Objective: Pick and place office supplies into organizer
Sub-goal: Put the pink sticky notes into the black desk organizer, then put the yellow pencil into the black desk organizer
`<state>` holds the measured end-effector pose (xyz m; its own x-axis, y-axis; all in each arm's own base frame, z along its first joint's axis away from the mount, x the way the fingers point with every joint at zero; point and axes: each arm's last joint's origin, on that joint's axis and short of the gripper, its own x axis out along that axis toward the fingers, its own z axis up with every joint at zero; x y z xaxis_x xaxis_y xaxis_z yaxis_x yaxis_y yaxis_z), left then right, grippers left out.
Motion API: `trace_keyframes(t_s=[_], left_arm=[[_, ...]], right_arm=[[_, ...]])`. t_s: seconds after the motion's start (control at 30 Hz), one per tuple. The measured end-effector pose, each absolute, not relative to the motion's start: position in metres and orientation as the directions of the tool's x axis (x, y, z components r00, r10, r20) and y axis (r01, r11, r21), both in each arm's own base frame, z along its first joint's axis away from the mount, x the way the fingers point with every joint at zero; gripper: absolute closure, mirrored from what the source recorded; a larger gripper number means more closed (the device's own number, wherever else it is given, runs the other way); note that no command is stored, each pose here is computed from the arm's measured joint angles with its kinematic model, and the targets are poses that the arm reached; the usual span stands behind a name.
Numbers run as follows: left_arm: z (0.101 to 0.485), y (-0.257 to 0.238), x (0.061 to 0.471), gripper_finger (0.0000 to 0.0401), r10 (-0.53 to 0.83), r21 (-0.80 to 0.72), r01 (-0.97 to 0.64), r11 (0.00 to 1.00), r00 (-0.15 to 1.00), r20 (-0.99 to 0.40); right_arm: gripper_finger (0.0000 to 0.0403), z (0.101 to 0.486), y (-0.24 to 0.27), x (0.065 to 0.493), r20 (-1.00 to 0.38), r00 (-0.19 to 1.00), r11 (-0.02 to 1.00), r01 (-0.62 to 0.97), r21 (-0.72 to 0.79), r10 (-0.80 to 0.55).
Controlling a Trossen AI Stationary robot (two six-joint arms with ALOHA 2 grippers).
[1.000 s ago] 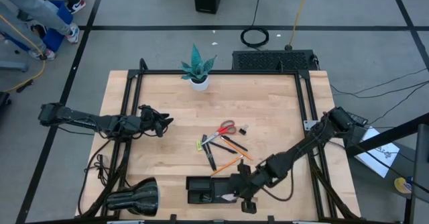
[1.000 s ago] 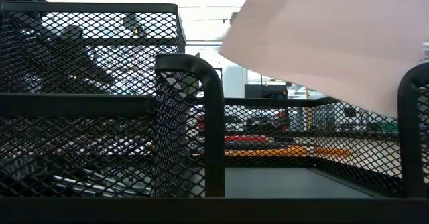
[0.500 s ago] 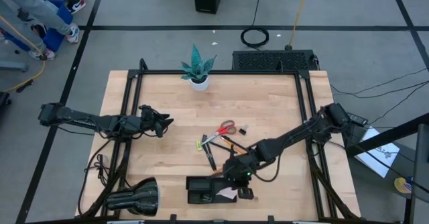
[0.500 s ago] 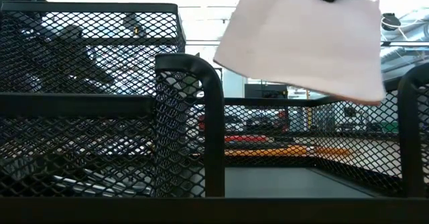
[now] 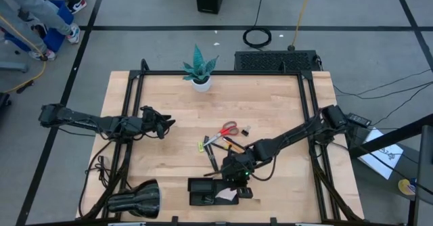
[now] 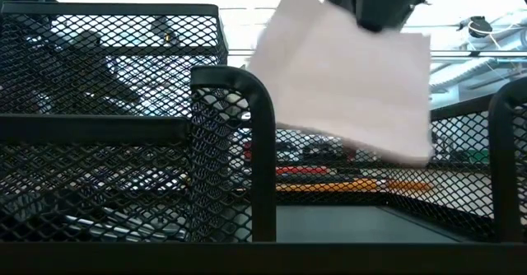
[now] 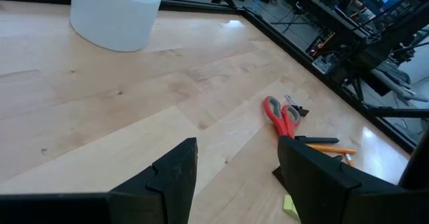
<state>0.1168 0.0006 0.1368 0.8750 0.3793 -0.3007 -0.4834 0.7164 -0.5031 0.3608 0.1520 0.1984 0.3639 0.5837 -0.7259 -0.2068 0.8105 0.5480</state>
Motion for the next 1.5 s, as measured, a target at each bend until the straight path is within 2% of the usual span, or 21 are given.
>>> trace_keyframes(t_s=[0.33, 0.47, 0.7, 0.83, 1.1, 1.23, 1.37, 1.5], left_arm=[[0.137, 0.001, 0.117, 0.0189, 0.378, -0.504, -0.483, 0.716, 0.875, -0.302], [0.137, 0.000, 0.117, 0.0189, 0.373, -0.505, -0.480, 0.717, 0.877, -0.302], [0.137, 0.000, 0.117, 0.0189, 0.373, -0.497, -0.479, 0.724, 0.877, -0.303], [0.137, 0.000, 0.117, 0.0189, 0.371, -0.505, -0.479, 0.718, 0.877, -0.304], [0.136, 0.000, 0.117, 0.0189, 0.371, -0.502, -0.481, 0.719, 0.876, -0.308], [0.136, 0.000, 0.117, 0.0189, 0.372, -0.499, -0.484, 0.719, 0.874, -0.312], [0.135, 0.000, 0.117, 0.0189, 0.372, -0.504, -0.486, 0.714, 0.873, -0.315], [0.135, 0.000, 0.117, 0.0189, 0.372, -0.505, -0.486, 0.713, 0.873, -0.315]], right_arm=[[0.0394, 0.168, 0.152, 0.369, -0.709, 0.253, 0.753, -0.243, 0.612, 0.658], [0.0364, 0.162, 0.153, 0.371, -0.701, 0.242, 0.741, -0.258, 0.620, 0.671], [0.0282, 0.171, 0.154, 0.377, -0.671, 0.341, 0.753, -0.328, 0.571, 0.658], [0.0244, 0.174, 0.153, 0.376, -0.681, 0.353, 0.767, -0.340, 0.545, 0.641], [0.0221, 0.201, 0.152, 0.361, -0.725, 0.390, 0.818, -0.364, 0.446, 0.568], [0.0222, 0.226, 0.145, 0.347, -0.767, 0.466, 0.890, -0.335, 0.309, 0.442], [0.0226, 0.243, 0.141, 0.328, -0.826, 0.512, 0.959, -0.261, 0.114, 0.238], [0.0231, 0.249, 0.140, 0.319, -0.828, 0.560, 0.986, -0.155, -0.066, 0.033]])
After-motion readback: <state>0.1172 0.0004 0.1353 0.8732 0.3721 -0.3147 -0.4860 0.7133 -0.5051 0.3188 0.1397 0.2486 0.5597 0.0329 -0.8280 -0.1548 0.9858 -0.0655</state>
